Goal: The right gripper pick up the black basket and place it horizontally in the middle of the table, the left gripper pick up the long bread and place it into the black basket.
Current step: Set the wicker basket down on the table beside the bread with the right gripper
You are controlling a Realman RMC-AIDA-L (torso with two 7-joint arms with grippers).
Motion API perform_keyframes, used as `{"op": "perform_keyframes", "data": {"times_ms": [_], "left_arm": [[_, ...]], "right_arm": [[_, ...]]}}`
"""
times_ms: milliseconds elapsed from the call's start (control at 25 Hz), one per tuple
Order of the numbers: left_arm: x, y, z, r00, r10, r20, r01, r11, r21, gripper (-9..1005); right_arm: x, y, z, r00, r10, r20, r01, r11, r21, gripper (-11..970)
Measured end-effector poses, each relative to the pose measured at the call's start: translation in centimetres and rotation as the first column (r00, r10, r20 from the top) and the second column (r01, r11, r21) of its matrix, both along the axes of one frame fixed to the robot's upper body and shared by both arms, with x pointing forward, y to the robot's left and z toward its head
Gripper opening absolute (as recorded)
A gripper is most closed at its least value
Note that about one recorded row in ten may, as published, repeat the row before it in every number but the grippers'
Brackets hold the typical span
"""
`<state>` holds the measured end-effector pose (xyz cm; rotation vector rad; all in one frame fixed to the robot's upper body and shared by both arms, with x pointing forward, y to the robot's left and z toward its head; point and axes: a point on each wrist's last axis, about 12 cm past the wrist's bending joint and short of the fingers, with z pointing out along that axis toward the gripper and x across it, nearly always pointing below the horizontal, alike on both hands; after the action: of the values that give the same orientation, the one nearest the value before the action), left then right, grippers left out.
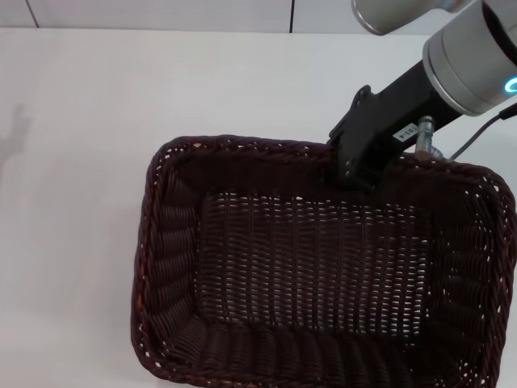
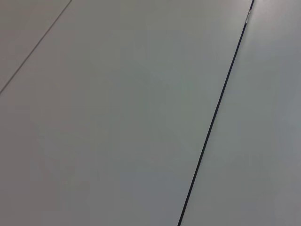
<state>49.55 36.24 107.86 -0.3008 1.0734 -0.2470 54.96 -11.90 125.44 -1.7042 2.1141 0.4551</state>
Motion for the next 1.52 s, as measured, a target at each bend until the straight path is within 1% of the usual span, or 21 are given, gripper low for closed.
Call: {"op": "perform_keyframes", "data": {"times_ms": [200, 360, 640, 960, 1160, 1520], "left_arm": [[0.0, 0.0, 0.0, 1.000, 0.000, 0.002, 0.000, 1.000, 0.000, 861], [0.1, 0.0, 0.1, 1.000, -0.001, 0.003, 0.001, 1.000, 0.000, 862], [0.3, -0.2, 0.2, 1.000, -0.005, 0.010, 0.005, 1.000, -0.001, 862], [0.4, -0.2, 0.2, 1.000, -0.003, 0.011, 0.003, 1.000, -0.004, 862], [0.3, -0.1, 0.2, 1.000, 0.003, 0.012, -0.003, 1.000, -0.008, 863], [0.4, -0.2, 0.3, 1.000, 0.001, 0.018, -0.001, 1.000, -0.013, 863]], "right_arm": [[0.2, 0.0, -0.9, 1.000, 0.005, -0.026, -0.006, 0.999, -0.036, 148], [0.6, -0.1, -2.1, 0.999, 0.000, -0.036, -0.004, 0.994, -0.108, 148], [0.9, 0.3, -2.7, 0.999, 0.024, -0.029, -0.028, 0.991, -0.133, 147], [1.1, 1.4, -3.3, 0.998, 0.058, 0.032, -0.050, 0.977, -0.206, 142], [1.6, 1.7, -3.3, 0.996, 0.050, 0.072, -0.032, 0.973, -0.229, 150], [2.0, 2.1, -3.6, 0.994, 0.053, 0.097, -0.027, 0.968, -0.249, 311]]}}
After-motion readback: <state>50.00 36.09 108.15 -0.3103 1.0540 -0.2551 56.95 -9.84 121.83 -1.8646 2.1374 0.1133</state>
